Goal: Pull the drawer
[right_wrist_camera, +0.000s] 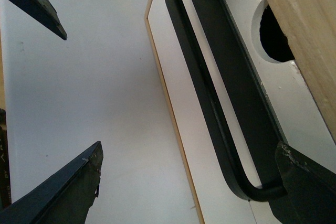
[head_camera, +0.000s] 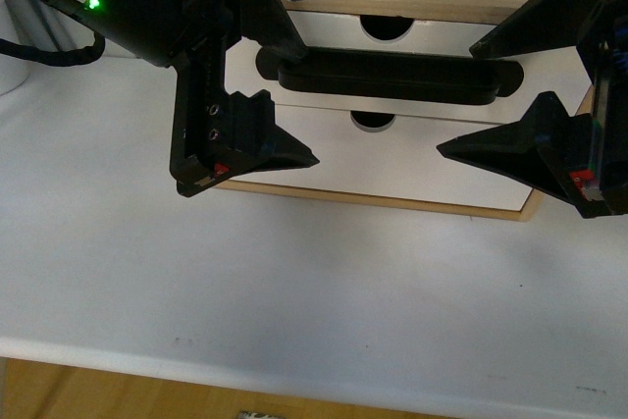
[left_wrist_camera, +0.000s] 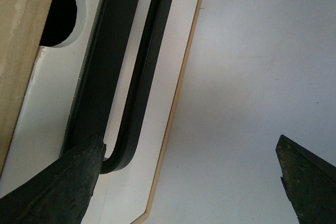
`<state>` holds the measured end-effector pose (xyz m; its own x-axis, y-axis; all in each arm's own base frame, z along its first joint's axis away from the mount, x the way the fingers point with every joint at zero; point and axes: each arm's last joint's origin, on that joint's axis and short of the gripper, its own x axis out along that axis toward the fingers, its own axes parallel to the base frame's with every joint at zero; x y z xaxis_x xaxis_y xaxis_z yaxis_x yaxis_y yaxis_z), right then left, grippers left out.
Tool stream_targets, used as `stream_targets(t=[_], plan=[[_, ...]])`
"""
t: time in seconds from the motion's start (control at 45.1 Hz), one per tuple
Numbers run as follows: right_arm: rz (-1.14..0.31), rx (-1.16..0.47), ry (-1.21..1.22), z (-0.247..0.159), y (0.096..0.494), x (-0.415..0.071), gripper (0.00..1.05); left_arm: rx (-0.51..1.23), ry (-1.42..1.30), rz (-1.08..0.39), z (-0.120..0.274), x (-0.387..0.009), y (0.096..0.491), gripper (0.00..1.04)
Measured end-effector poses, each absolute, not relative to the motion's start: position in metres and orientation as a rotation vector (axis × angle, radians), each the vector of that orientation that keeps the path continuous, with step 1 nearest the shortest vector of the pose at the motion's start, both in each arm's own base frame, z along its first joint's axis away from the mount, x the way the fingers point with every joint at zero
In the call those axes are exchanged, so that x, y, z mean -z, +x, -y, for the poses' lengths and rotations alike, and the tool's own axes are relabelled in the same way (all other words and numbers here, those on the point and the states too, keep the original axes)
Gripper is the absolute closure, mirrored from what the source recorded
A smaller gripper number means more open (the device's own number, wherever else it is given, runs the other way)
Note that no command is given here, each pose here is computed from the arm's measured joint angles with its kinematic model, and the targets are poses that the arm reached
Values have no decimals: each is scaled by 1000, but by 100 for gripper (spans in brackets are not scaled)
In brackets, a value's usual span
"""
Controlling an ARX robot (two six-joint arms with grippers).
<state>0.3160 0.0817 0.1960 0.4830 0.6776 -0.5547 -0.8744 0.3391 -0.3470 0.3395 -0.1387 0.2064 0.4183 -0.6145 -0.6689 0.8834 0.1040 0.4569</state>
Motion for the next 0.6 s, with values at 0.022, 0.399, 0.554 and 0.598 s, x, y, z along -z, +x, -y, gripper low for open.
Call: stream_targets(t=[0.022, 0.399, 0.554, 0.598], plan=[[-339, -1038, -669, -84, 317, -195, 9, 1139, 940, -349, 139, -205, 340, 6], [-326, -1045, -693, -96, 325, -185, 9, 1140, 939, -343, 142, -199, 349, 6], [-320, -1043, -698, -99, 326, -184, 9, 1143, 941, -338, 145, -197, 350, 6], [-318, -1041, -700, -100, 326, -183, 9, 1146, 942, -341, 146, -196, 351, 6]])
